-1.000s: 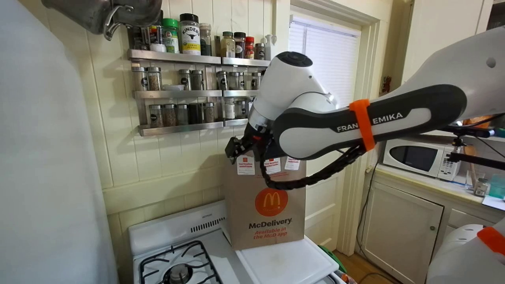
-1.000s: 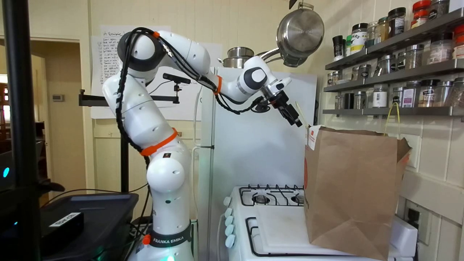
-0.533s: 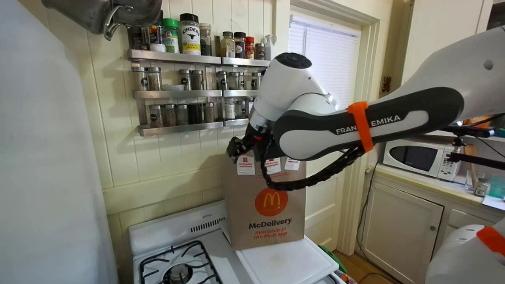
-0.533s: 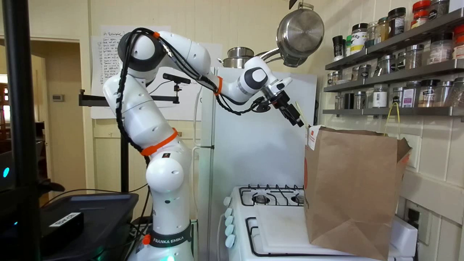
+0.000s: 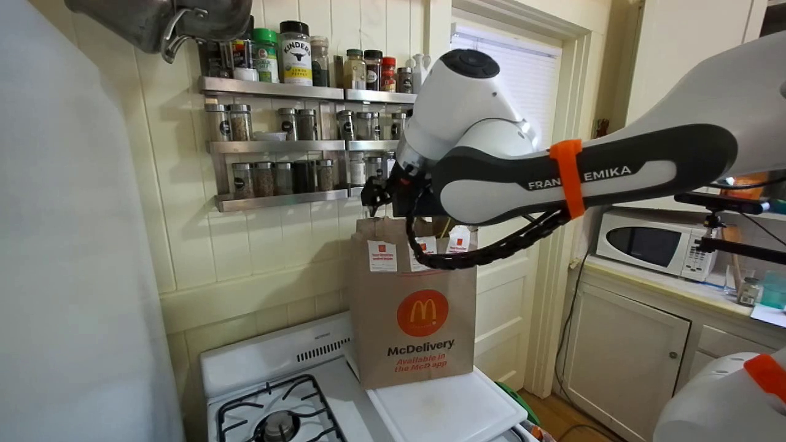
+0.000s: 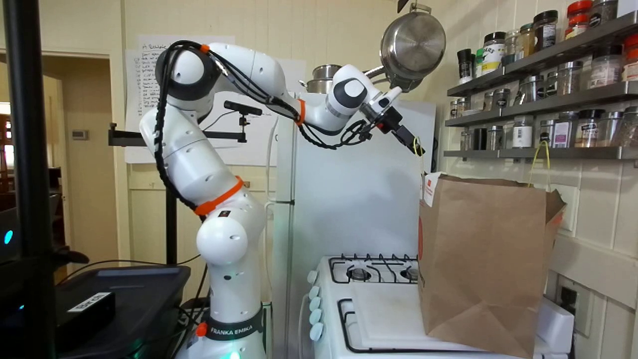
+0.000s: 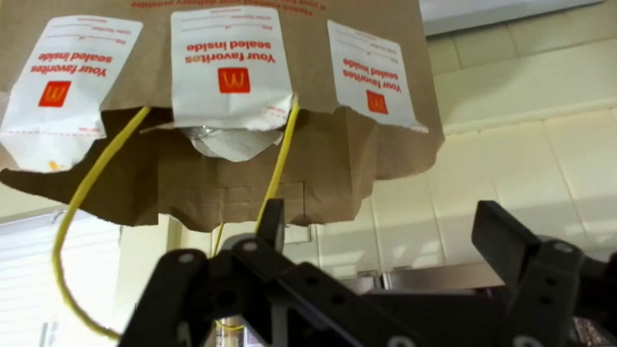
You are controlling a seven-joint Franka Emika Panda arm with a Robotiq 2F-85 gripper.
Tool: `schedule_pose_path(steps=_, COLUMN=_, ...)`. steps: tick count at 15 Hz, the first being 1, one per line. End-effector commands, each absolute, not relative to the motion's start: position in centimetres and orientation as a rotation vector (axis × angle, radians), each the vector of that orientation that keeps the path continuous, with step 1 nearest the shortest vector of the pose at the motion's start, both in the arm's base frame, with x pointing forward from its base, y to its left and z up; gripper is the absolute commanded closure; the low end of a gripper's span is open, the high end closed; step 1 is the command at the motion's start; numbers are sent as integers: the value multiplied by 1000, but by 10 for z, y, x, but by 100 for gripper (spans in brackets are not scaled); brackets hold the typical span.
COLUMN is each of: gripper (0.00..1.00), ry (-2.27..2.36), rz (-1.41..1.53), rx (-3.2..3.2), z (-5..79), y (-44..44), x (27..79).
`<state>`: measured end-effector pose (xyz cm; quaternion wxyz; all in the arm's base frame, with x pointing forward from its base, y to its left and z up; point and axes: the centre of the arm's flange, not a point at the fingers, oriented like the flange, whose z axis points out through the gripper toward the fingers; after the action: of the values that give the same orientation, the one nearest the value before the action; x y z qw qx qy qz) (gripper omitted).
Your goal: Pick up the paper bag and place it to the immediate right off the stove
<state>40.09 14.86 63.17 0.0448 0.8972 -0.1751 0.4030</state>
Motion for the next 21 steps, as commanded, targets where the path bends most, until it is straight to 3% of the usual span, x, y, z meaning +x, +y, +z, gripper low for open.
schedule_pose_path(steps=1, gripper=0, ry=-654, rz=1267, rx=2656, z=646, y=149, x=392)
schedule_pose_path(steps=21, gripper=0, ry=-839, rz=1113, rx=2573, z=653, y=132, x=399)
